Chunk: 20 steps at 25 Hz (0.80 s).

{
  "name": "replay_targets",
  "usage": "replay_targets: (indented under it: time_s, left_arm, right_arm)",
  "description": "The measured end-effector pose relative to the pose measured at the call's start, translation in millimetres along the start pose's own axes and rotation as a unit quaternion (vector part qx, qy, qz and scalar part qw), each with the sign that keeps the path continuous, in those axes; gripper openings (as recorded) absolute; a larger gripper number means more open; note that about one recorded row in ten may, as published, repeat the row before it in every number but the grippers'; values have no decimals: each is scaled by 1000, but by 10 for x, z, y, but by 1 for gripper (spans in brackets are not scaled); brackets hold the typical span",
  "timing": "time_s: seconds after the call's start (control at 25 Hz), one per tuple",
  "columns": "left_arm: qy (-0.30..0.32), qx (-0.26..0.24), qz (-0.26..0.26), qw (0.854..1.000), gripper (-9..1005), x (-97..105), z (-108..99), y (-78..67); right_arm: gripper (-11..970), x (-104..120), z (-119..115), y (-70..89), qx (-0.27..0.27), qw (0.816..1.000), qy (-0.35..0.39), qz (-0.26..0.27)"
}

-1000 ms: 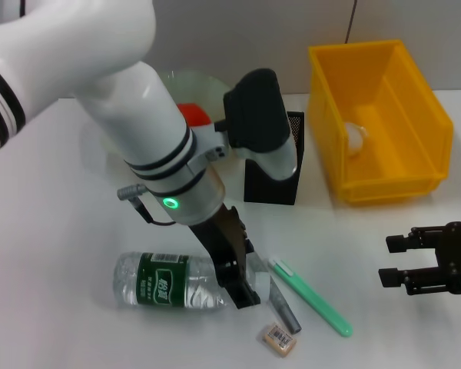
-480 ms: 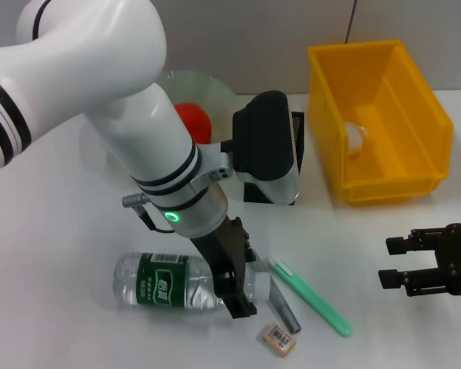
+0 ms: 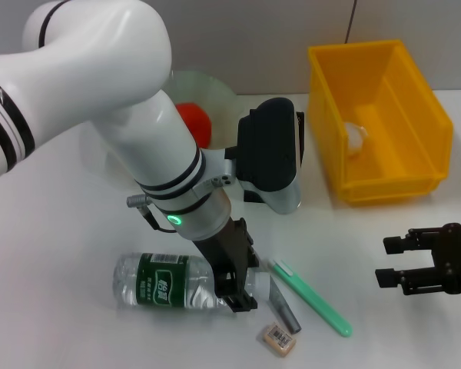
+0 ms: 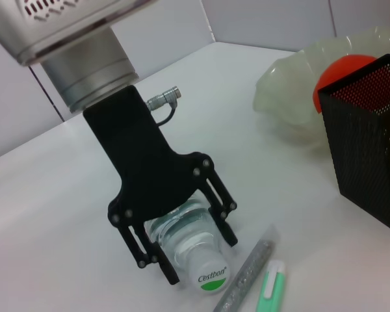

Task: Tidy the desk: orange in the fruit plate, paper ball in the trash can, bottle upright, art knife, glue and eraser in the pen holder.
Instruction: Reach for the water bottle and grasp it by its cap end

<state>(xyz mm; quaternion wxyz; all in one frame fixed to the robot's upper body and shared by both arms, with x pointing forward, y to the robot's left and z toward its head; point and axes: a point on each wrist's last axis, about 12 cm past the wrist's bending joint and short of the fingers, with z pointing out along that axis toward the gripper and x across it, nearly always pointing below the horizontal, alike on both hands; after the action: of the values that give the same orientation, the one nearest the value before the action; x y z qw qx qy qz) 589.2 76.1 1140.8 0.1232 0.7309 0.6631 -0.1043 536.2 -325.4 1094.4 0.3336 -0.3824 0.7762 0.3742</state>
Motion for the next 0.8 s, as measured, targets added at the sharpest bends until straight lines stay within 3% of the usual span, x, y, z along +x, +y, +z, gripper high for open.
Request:
replay_targets:
  time_s: [0.24, 0.8]
  left_arm:
    - [3, 0, 7, 1000, 565, 0, 15, -2]
    - [8, -3, 26, 1000, 572, 8, 50, -9]
  right_arm:
    - [734, -11, 1, -7, 0, 1000, 1, 2]
    - [734, -14, 20, -13, 3, 1000, 0, 7]
